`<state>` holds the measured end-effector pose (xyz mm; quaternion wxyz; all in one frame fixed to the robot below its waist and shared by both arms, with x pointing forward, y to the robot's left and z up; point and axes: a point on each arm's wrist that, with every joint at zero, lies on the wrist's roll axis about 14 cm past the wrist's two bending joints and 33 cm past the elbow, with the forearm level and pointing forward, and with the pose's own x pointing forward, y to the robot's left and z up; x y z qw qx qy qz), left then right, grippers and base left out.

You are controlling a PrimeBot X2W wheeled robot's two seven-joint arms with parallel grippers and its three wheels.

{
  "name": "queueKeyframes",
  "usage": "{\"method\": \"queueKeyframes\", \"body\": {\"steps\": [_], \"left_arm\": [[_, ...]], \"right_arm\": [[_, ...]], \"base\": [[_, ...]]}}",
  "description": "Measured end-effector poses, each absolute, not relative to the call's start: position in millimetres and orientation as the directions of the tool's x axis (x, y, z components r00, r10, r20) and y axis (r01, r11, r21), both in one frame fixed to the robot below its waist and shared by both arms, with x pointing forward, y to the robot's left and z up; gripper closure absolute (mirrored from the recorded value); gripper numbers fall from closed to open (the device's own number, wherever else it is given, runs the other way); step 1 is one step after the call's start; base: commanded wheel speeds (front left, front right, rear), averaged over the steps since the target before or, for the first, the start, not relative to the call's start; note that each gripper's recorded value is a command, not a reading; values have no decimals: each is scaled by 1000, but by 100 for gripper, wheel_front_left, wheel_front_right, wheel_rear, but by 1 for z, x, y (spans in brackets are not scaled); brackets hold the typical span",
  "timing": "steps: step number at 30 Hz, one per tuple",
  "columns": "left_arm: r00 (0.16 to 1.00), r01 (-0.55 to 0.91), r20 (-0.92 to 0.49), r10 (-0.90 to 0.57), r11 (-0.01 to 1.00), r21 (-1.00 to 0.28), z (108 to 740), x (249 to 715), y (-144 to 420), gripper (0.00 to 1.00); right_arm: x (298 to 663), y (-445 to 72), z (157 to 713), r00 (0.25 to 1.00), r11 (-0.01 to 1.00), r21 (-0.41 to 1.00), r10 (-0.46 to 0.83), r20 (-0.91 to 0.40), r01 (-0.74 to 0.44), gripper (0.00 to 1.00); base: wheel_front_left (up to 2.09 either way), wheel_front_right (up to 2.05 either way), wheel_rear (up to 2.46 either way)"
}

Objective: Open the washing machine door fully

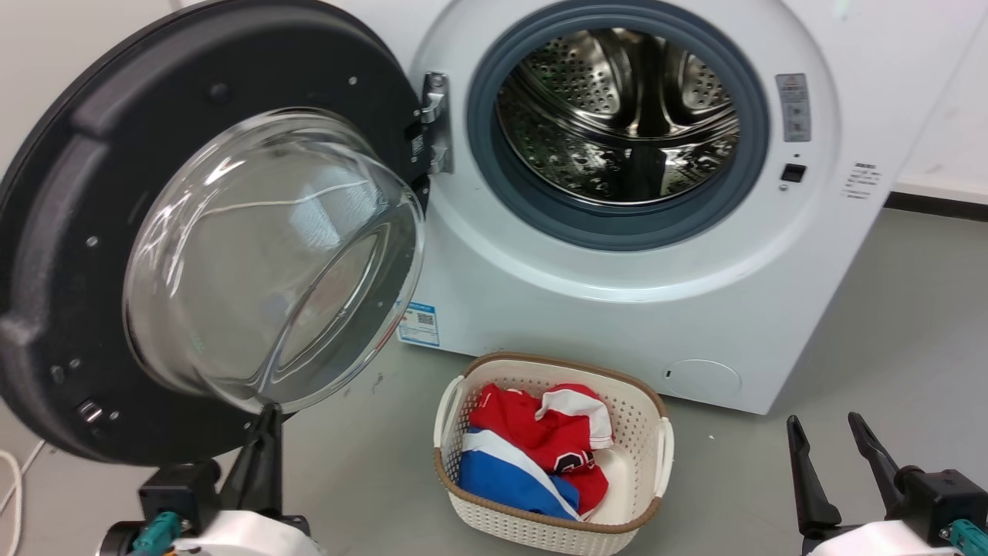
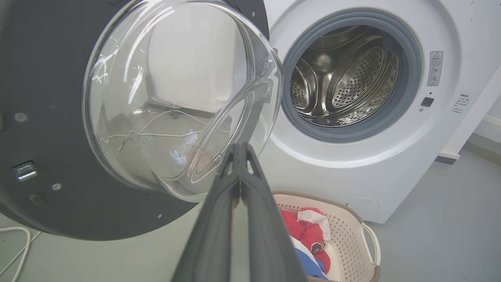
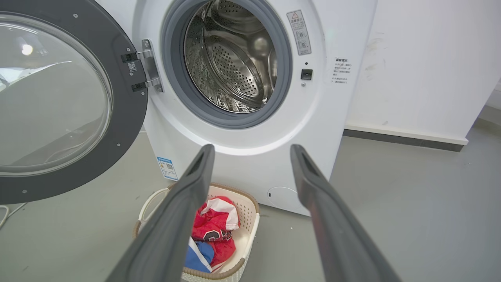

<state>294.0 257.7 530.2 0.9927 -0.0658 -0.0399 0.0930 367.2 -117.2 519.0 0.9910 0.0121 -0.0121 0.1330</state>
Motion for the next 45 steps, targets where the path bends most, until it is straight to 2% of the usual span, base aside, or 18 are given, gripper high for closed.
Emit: {"method": "queueKeyframes", "body": {"steps": [3,4,5,18,26,45], "left_arm": [[990,-119,62,128,984,-135,529,303,238,42],[992,-101,63,111,985,-137,529,306,232,16],[993,-88,63,97,987,-133,529,309,228,0],[996,79,44,-76,994,-74,521,346,178,0],[992,129,20,-128,990,-55,509,363,159,0],[998,67,-4,-67,996,-54,496,357,177,0]], "right_arm": [[363,-127,521,971,972,22,235,33,-236,0],[362,-130,521,973,973,22,227,34,-228,0],[361,-132,521,975,975,23,220,35,-221,0],[336,-173,524,995,995,29,93,42,-94,0],[322,-193,521,999,999,36,24,38,-26,0],[332,-181,520,997,997,38,64,36,-65,0]], "base": [[0,0,0],[0,0,0],[0,0,0],[0,0,0],[0,0,0],[0,0,0]]}}
